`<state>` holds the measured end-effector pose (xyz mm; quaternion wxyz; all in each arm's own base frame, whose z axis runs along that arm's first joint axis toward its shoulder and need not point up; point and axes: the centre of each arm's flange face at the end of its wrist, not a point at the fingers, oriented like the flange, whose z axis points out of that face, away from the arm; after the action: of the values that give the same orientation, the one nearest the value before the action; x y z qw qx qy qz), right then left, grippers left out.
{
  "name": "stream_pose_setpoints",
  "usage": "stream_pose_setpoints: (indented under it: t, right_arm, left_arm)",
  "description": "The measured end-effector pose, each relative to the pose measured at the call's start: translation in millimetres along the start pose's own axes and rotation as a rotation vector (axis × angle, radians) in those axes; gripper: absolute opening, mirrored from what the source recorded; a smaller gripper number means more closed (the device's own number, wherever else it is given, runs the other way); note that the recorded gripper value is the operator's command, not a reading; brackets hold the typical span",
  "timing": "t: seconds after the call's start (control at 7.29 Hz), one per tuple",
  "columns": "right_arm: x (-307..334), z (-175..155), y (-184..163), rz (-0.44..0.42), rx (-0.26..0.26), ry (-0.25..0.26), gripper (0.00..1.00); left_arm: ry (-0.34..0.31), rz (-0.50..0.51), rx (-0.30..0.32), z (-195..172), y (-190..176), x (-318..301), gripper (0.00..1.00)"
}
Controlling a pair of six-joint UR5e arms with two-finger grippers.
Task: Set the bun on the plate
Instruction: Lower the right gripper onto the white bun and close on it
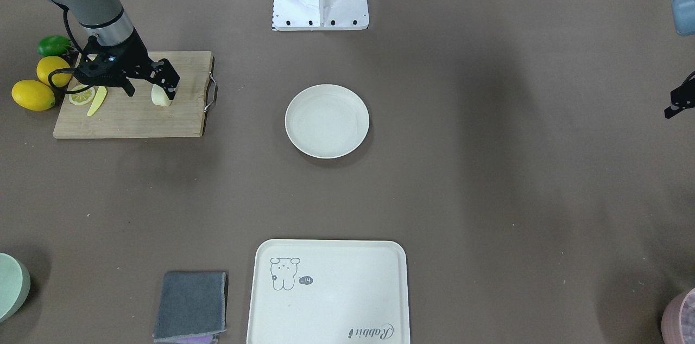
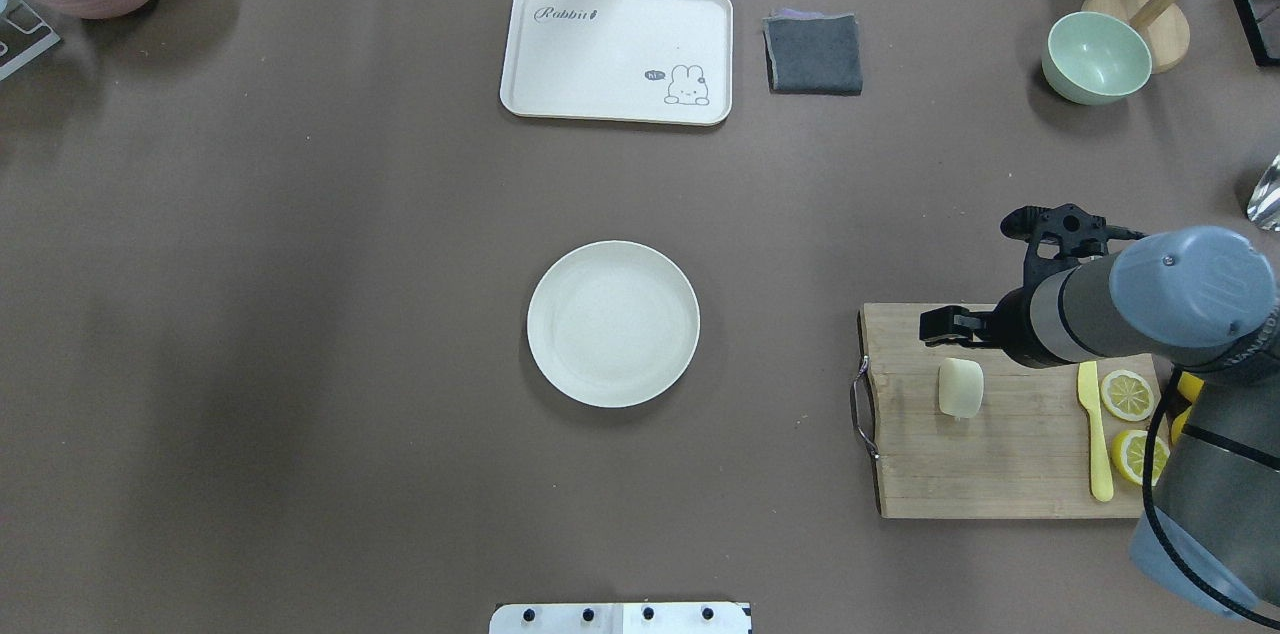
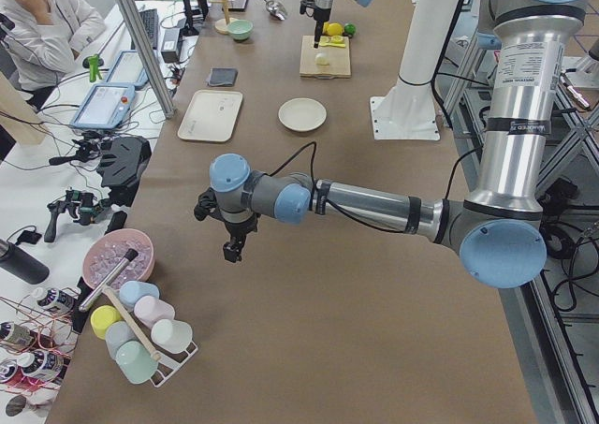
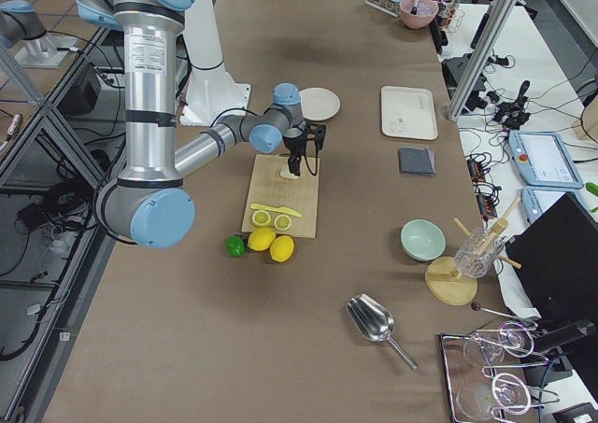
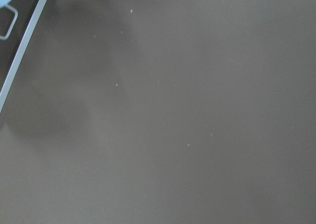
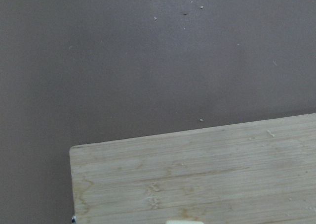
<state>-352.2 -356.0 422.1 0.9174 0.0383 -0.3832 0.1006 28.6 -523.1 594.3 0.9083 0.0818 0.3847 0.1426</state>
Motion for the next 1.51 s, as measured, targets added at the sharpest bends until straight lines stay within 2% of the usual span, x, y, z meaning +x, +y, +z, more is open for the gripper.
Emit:
stream_pose_setpoints:
  t: [0.41, 0.55, 0.82, 0.96, 1.51]
  right_arm:
    - [-4, 18, 19, -0.017, -0.013, 0.025, 0.98]
    - [-2, 21, 23, -0.027, -0.018, 0.033, 0.86]
    - [3, 26, 30, -0.039, -0.022, 0.046, 0.50]
    - [4, 26, 31, -0.037, -0.019, 0.050, 0.41]
    - [-2, 22, 31, -0.032, -0.015, 0.036, 0.39]
  left_arm:
    - [-0.001, -0.006, 0.000, 1, 5, -2, 0.98]
    - [-0.001, -0.005, 0.001, 1, 5, -2, 0.98]
    - [-0.001, -0.004, 0.003, 0, 4, -1, 0.98]
    - [-0.001, -0.003, 0.004, 0, 4, -1, 0.98]
    - [-0.001, -0.002, 0.003, 0, 4, -1, 0.98]
